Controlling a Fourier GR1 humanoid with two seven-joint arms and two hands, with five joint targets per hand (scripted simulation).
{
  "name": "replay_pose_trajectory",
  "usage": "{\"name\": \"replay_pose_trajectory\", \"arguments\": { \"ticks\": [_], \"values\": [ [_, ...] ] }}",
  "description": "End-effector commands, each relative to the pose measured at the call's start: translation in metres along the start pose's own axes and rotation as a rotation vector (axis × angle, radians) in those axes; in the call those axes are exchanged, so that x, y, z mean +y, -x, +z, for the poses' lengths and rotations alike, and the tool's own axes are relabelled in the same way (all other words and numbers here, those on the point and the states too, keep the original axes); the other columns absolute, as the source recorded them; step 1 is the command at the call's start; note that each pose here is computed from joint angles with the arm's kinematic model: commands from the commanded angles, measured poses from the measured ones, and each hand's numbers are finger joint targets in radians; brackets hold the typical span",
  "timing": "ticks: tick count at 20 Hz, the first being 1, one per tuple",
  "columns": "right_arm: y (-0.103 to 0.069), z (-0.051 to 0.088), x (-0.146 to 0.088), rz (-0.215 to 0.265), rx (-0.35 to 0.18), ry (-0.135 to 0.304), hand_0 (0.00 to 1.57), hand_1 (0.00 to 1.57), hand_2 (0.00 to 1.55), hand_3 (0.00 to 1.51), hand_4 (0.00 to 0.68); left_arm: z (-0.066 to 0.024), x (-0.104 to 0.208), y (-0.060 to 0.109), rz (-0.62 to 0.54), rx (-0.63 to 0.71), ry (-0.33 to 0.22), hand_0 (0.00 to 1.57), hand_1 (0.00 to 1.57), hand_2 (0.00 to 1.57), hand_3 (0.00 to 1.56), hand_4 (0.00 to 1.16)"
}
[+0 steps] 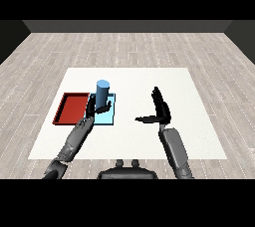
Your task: Pick the blue can and put it in the blue box
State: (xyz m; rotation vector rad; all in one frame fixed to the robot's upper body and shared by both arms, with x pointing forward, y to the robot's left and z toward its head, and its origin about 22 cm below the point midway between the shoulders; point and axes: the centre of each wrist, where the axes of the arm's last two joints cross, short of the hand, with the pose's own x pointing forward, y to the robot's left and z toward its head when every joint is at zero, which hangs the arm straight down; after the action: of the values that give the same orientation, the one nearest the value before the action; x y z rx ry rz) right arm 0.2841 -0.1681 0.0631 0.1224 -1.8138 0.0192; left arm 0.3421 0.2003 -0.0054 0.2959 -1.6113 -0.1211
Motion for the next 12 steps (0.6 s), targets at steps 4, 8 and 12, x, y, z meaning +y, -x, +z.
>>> {"name": "replay_pose_trajectory", "arguments": {
  "ticks": [4, 8, 12],
  "values": [
    [0.01, 0.002, -0.008, -0.012, 0.025, 0.049, 0.0, 0.0, 0.0, 0.0, 0.0, -0.022, 0.043, 0.029, -0.363, 0.219, -0.112, 1.57, 1.57, 1.56, 1.45, 1.03],
    [0.014, 0.002, -0.029, -0.009, 0.045, 0.084, 0.0, 0.0, 0.0, 0.0, 0.0, -0.035, 0.042, 0.037, -0.559, 0.362, -0.13, 0.58, 0.58, 0.5, 0.3, 0.91],
    [0.024, 0.002, -0.036, -0.02, 0.072, 0.111, 0.0, 0.0, 0.0, 0.0, 0.0, -0.0384, 0.029, 0.046, -0.654, 0.47, -0.077, 0.7, 0.7, 0.57, 0.27, 0.88]
  ]
}}
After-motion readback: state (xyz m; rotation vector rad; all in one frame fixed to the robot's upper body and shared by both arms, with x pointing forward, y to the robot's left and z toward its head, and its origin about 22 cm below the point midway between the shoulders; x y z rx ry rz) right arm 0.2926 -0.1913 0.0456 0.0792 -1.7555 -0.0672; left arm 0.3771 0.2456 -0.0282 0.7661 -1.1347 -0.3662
